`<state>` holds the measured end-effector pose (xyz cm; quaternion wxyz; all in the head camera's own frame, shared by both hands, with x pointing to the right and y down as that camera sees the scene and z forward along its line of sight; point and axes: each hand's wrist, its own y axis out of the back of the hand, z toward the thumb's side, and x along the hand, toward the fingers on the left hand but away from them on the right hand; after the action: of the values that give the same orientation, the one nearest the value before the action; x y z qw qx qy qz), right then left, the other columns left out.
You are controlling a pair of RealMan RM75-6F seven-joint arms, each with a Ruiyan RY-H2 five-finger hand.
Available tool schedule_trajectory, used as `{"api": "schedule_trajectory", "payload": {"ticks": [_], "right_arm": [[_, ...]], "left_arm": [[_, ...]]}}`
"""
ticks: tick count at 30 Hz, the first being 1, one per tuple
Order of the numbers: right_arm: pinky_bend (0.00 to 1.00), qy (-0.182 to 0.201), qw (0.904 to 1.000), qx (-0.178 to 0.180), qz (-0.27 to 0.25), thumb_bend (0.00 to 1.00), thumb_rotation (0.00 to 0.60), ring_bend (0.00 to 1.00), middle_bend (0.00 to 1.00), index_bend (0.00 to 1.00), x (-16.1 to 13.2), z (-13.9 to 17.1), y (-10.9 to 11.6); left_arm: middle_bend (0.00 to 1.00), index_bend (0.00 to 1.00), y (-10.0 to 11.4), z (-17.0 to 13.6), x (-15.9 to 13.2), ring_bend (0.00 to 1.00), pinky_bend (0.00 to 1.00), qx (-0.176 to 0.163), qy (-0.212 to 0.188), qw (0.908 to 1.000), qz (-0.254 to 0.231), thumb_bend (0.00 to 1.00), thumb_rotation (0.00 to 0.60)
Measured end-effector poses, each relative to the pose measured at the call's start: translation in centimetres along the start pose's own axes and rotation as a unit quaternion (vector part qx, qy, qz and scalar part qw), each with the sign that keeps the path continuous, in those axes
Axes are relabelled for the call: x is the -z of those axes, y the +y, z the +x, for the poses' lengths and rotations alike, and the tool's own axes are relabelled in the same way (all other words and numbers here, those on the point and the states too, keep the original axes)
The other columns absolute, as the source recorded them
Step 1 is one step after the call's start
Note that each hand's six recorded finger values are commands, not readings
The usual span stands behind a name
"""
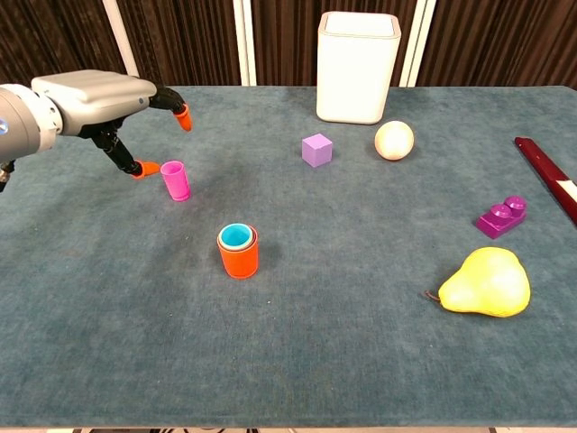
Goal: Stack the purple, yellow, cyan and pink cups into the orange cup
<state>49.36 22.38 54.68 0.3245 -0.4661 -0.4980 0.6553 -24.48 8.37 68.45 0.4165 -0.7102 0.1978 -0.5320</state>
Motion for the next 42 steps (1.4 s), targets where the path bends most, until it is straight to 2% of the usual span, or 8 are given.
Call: {"api": "schedule_trajectory", "payload": {"ticks": [27, 42], "right_arm": [[0.02, -0.005, 0.9999, -0.002, 0.01, 0.42, 0.6, 0.04, 0.0, 0.04, 0.2, -0.1, -0.4], [0.02, -0.006, 0.9998, -0.003, 0.016, 0.42, 0.6, 0.04, 0.0, 0.04, 0.3, -0.2, -0.7]], "left_arm": [[0.1, 0.34, -2.9, 3.0, 0.8, 0.0, 0.0, 0.018, 0.03, 0.9993, 0.011, 0.3, 0.6], [0.12, 0.43, -3.5, 3.3, 0.4, 0.0, 0.0, 0.019, 0.022, 0.9994, 0.015, 0.34, 0.6]]}}
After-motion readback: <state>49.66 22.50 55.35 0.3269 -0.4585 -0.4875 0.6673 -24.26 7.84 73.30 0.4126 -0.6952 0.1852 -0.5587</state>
